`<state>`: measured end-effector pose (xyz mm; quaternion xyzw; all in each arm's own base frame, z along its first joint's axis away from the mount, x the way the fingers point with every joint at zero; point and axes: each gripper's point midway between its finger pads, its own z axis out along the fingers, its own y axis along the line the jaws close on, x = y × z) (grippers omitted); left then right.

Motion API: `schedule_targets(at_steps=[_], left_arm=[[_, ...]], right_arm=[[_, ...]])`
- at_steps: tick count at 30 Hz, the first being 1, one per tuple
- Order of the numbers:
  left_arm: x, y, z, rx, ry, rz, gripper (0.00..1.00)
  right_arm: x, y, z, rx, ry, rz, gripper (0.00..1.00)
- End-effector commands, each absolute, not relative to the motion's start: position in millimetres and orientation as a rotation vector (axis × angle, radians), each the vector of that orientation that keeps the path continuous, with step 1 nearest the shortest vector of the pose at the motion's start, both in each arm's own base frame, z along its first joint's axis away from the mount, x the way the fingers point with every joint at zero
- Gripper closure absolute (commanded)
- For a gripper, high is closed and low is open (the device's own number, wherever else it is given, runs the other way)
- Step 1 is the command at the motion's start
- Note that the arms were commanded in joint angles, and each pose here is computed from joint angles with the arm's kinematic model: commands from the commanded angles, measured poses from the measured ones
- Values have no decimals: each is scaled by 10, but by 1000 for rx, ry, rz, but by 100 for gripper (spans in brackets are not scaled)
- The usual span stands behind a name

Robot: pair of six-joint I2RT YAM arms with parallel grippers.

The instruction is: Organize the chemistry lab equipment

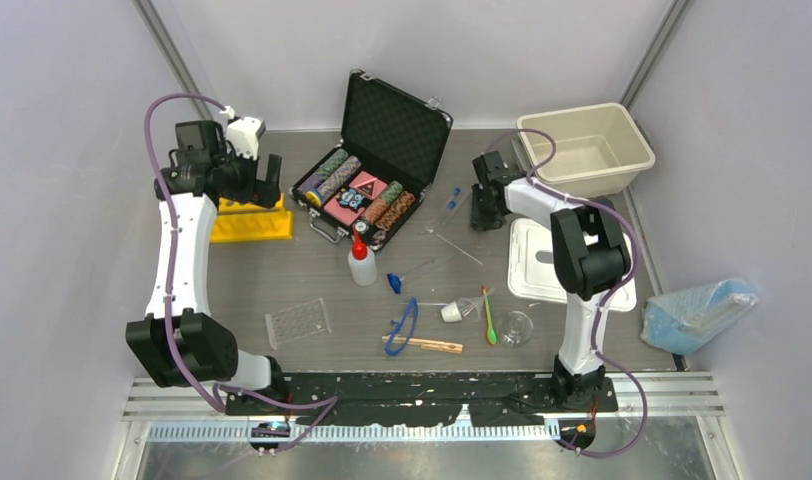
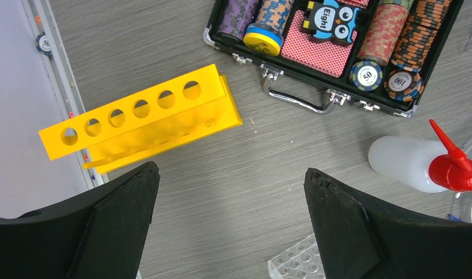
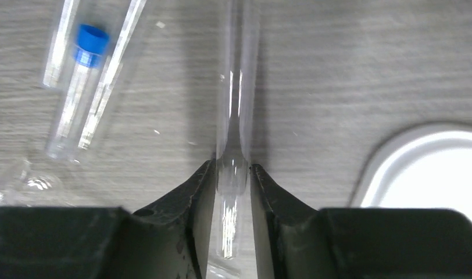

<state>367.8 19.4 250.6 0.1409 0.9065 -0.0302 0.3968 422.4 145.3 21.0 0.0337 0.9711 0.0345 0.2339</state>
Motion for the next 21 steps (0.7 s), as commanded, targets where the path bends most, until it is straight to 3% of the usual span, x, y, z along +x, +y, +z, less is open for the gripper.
schedule_targets(at_steps=[1,5,13,21], left_arm=[[3653,166,2661,370,2245,-74,3],[3628,130,2776,377,2232,-92,0],[3490,-182,3269,431,2086,-250,0],[2855,-1141,4065,631,1797,-938,0]], right_arm=[[3871,1299,186,122,2761,76,71],[3984,1264,519,109,2682,92,93],[4094,1428,1708,-119,2380,350,95],[3486,2292,3133,-725,1766,715,95]])
